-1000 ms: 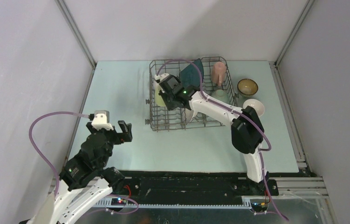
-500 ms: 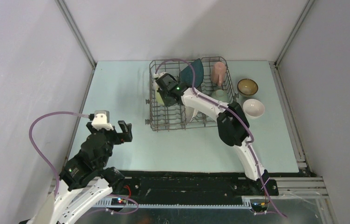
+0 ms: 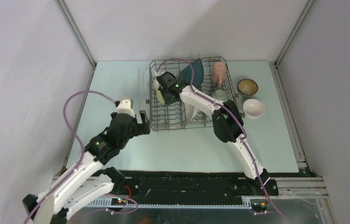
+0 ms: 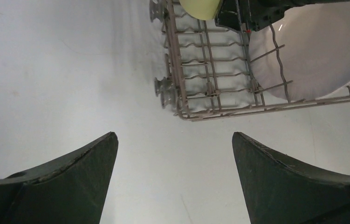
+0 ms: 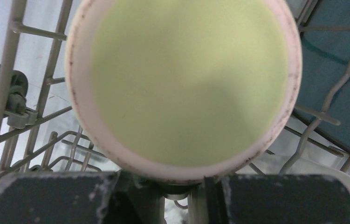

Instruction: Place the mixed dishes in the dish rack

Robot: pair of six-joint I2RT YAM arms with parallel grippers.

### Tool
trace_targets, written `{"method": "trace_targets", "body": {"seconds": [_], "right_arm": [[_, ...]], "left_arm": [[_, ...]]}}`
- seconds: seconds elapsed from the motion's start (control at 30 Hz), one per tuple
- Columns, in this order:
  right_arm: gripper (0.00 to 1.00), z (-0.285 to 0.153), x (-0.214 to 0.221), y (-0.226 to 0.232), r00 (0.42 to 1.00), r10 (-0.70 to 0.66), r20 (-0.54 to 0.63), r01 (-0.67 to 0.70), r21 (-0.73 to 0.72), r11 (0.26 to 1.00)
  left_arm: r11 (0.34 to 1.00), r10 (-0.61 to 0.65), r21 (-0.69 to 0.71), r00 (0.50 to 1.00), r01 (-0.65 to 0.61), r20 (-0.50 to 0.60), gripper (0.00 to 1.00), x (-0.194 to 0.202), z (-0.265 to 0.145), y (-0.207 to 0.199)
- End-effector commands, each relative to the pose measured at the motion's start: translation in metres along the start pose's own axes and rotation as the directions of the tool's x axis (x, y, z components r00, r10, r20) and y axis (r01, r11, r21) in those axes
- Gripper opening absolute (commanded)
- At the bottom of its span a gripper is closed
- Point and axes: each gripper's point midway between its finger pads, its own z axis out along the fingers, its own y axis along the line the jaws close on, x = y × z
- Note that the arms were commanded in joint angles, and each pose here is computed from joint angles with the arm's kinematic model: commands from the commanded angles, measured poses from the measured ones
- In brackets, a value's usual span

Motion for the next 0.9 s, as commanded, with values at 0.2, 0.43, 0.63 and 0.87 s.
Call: {"method": "trace_targets", "body": {"seconds": [0.2,0.43,0.63,0.87], "right_arm": [[0.00,-0.001,-0.037,-0.006,0.994,0.040,0.097,-0.040,-0.003,0.999],[0.00,0.008,-0.039,-0.001,0.994,0.062,0.095,-0.061,-0.014,0.998],[0.00,0.014,-0.047,0.010,0.989,0.078,0.127,-0.077,-0.013,0.997],[0.01,0.017,-0.053,0.014,0.986,0.086,0.144,-0.083,-0.030,0.996]], "left_arm": [[0.981,-0.193,0.001,0.981,0.193,0.027,1.00,-0.027,0.093,-0.019],[0.981,-0.192,-0.022,0.981,0.192,-0.018,0.91,-0.021,0.140,-0.015],[0.989,-0.136,-0.066,0.983,0.129,-0.122,0.76,0.010,0.171,-0.009],[0.991,-0.131,-0.006,0.974,0.132,-0.185,0.39,0.028,0.176,-0.020]]}}
